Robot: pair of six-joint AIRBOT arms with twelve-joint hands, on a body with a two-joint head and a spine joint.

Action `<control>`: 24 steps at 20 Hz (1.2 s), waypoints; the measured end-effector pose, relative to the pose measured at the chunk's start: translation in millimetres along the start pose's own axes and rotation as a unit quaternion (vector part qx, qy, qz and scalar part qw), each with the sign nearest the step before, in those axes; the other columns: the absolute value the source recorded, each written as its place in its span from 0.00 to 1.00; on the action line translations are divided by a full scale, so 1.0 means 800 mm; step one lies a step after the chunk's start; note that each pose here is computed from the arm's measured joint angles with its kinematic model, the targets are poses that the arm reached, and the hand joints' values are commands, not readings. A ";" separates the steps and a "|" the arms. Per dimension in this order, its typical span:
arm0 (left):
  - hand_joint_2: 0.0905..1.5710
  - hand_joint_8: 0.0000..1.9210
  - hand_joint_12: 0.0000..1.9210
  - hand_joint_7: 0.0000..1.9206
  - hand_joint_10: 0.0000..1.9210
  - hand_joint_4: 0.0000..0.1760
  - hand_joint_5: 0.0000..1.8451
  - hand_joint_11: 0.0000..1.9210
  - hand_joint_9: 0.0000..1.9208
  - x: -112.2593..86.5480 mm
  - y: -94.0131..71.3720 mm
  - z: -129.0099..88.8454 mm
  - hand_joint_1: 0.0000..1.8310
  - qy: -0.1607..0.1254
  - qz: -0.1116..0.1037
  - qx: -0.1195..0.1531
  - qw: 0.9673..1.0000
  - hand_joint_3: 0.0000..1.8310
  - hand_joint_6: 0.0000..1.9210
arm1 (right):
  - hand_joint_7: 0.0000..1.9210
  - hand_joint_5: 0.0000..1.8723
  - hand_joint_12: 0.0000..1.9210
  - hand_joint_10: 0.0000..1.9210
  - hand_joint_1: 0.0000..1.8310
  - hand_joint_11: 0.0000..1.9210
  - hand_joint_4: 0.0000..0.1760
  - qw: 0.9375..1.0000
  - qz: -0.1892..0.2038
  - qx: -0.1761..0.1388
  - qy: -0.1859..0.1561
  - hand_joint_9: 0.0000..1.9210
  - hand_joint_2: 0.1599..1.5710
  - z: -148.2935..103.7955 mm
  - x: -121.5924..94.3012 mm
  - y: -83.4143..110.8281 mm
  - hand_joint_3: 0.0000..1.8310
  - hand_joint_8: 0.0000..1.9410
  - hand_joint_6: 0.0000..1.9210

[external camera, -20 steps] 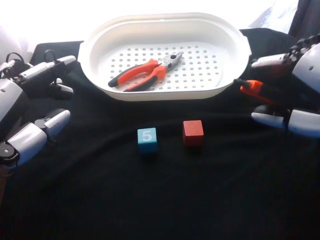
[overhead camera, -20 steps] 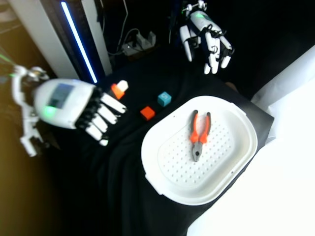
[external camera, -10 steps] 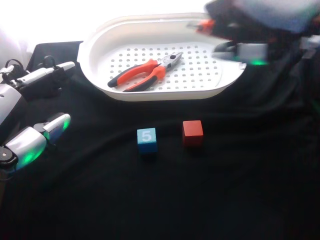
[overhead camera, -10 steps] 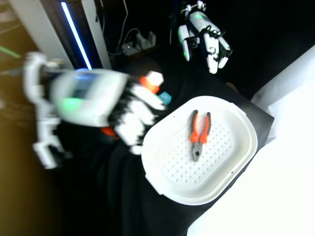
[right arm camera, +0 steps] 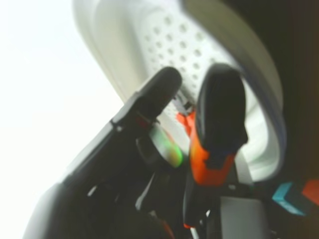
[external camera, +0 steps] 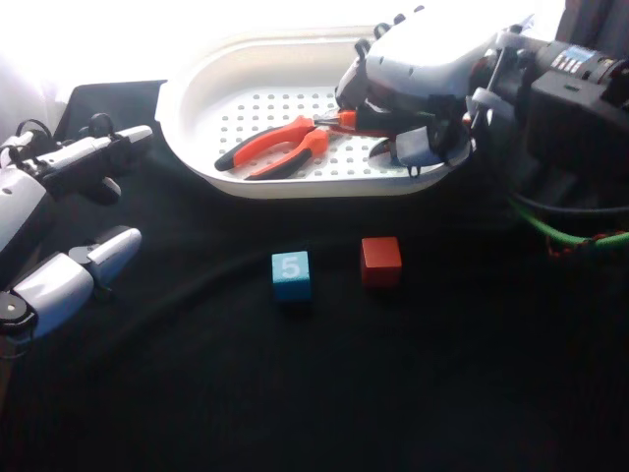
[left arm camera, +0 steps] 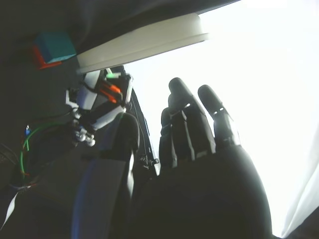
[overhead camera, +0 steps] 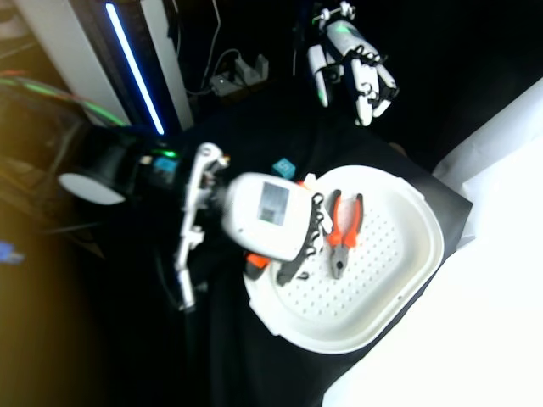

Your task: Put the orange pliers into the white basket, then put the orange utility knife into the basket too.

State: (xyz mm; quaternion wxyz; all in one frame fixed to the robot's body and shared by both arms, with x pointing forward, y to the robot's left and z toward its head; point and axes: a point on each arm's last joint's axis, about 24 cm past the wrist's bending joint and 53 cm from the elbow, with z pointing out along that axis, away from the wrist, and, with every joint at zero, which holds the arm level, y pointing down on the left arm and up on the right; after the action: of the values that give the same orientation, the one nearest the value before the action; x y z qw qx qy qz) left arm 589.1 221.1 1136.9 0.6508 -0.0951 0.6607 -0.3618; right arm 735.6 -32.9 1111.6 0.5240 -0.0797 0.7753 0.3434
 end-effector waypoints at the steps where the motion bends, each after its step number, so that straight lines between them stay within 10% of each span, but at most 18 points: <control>1: 0.89 0.00 0.64 0.28 0.37 0.00 0.21 0.00 0.25 0.000 0.000 0.000 0.39 0.000 0.000 0.000 1.000 0.00 0.00 | 0.02 0.02 0.21 0.06 0.38 0.00 0.14 1.000 0.000 0.001 0.001 0.02 0.70 0.000 0.000 -0.001 0.00 0.05 0.04; 2: 0.89 0.00 0.64 0.28 0.37 0.00 0.21 0.00 0.25 0.000 0.000 0.000 0.39 0.001 0.000 0.000 1.000 0.00 0.00 | 0.02 0.02 0.21 0.06 0.38 0.00 0.14 1.000 0.000 0.001 0.000 0.02 0.70 0.000 -0.002 0.000 0.00 0.05 0.04; 3: 0.90 0.00 0.63 0.27 0.35 0.00 0.20 0.00 0.24 0.000 -0.001 0.000 0.40 0.001 0.000 0.001 1.000 0.00 0.00 | 0.00 0.00 0.01 0.00 0.30 0.00 0.08 1.000 0.001 -0.003 -0.003 0.00 0.70 -0.001 -0.007 0.005 0.00 0.00 0.00; 6: 0.89 0.00 0.62 0.23 0.28 0.00 0.17 0.00 0.22 0.002 -0.003 0.000 0.38 0.003 0.001 0.005 1.000 0.00 0.00 | 0.00 0.00 0.00 0.00 0.36 0.00 0.32 0.999 0.002 -0.017 -0.027 0.00 0.69 -0.016 -0.032 0.017 0.00 0.00 0.00; 10: 0.88 0.00 0.68 0.17 0.25 0.00 0.13 0.00 0.13 -0.008 -0.003 0.000 0.35 -0.004 0.006 0.005 1.000 0.00 0.00 | 0.00 0.00 0.00 0.00 0.19 0.00 0.24 0.997 0.004 -0.032 -0.066 0.00 0.70 -0.064 -0.067 0.022 0.00 0.00 0.00; 13: 0.87 0.00 0.18 0.06 0.04 0.05 0.05 0.00 0.02 -0.008 -0.012 -0.001 0.20 -0.001 0.013 0.014 1.000 0.00 0.00 | 0.00 0.00 0.00 0.00 0.11 0.00 0.33 0.993 -0.022 -0.062 -0.095 0.00 0.69 -0.110 -0.088 0.049 0.00 0.00 0.00; 14: 0.85 0.01 0.04 0.03 0.01 0.36 0.05 0.00 0.00 -0.014 -0.015 -0.002 0.19 -0.005 0.015 0.015 1.000 0.00 0.00 | 0.00 0.00 0.00 0.00 0.08 0.00 0.39 0.991 -0.035 -0.070 -0.104 0.00 0.69 -0.129 -0.092 0.055 0.00 0.00 0.00; 17: 0.82 0.00 0.00 0.00 0.00 0.62 0.02 0.00 0.00 -0.028 -0.015 -0.002 0.20 -0.017 0.027 0.017 0.999 0.00 0.00 | 0.00 0.00 0.00 0.00 0.04 0.00 0.16 0.992 -0.041 -0.067 -0.101 0.00 0.70 -0.170 -0.071 0.046 0.00 0.00 0.00; 20: 0.79 0.00 0.00 0.00 0.00 0.64 0.00 0.00 0.00 -0.029 -0.020 -0.005 0.19 -0.018 0.026 0.019 0.999 0.00 0.00 | 0.00 0.00 0.00 0.00 0.07 0.00 0.50 0.992 -0.048 -0.059 -0.103 0.00 0.66 -0.207 -0.066 0.039 0.00 0.00 0.00; 24: 0.78 0.00 0.00 0.00 0.00 0.57 0.00 0.00 0.00 -0.049 -0.029 -0.008 0.16 -0.040 0.038 0.032 0.998 0.00 0.00 | 0.00 0.00 0.00 0.00 0.08 0.00 0.55 0.988 -0.038 -0.051 -0.140 0.00 0.66 -0.251 -0.078 0.031 0.00 0.00 0.00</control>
State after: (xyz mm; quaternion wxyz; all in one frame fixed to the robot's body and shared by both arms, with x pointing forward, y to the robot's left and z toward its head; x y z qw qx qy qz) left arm 580.2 230.4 1181.3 0.6928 -0.0635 0.6250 -0.3540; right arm 598.3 -152.8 1219.8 0.6352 -0.0868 0.6720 0.3706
